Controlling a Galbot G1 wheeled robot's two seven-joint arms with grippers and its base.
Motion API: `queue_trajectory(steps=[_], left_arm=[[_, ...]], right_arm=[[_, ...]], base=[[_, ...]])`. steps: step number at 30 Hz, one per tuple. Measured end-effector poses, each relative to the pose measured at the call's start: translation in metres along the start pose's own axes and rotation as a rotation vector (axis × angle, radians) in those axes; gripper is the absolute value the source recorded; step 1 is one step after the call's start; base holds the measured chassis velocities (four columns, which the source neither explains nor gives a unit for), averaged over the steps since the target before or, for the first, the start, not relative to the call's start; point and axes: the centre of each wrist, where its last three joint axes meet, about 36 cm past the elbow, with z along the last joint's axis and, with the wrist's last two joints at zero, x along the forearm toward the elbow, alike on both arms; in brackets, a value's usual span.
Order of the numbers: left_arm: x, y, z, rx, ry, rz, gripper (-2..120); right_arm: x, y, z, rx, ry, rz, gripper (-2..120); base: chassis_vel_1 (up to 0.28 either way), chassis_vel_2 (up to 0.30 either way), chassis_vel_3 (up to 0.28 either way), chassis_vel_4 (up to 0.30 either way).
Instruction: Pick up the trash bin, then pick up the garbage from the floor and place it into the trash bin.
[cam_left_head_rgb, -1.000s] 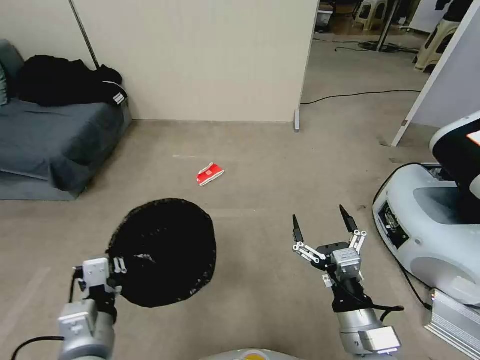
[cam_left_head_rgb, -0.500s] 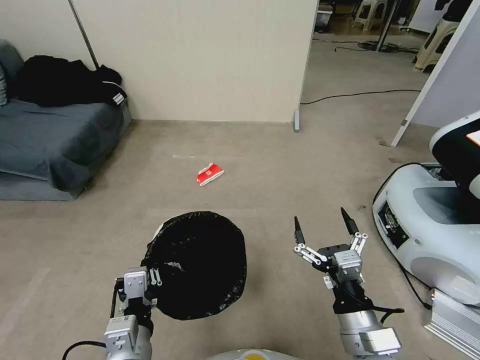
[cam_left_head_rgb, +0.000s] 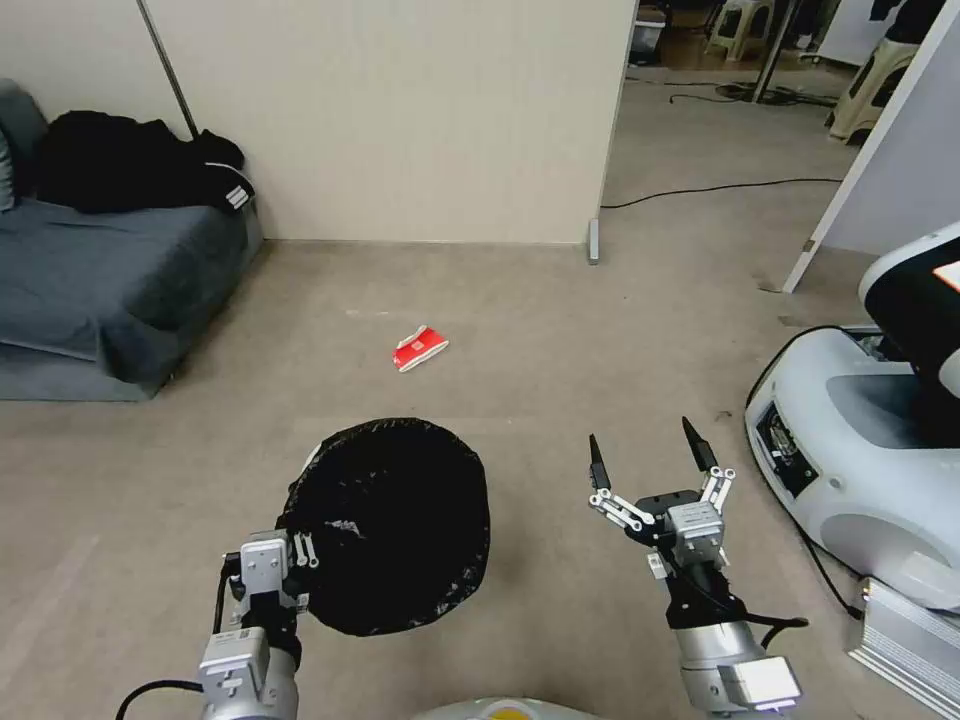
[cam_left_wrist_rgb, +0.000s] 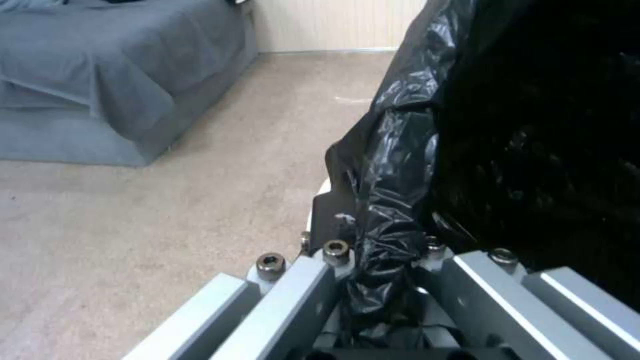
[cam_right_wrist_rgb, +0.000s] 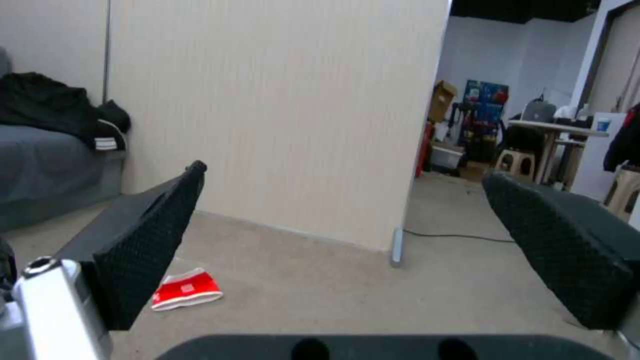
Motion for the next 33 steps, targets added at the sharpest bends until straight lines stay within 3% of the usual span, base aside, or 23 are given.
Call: queue_trajectory(steps=[33], left_arm=[[-0.0021, 0.0068, -0.0043, 0.017, -0.012, -0.029, 1]], right_arm=[[-0.0003, -0.0023, -0.0023, 0.011, -0.013, -0.03, 100]], base=[[0.0, 0.0, 0.0, 0.0]])
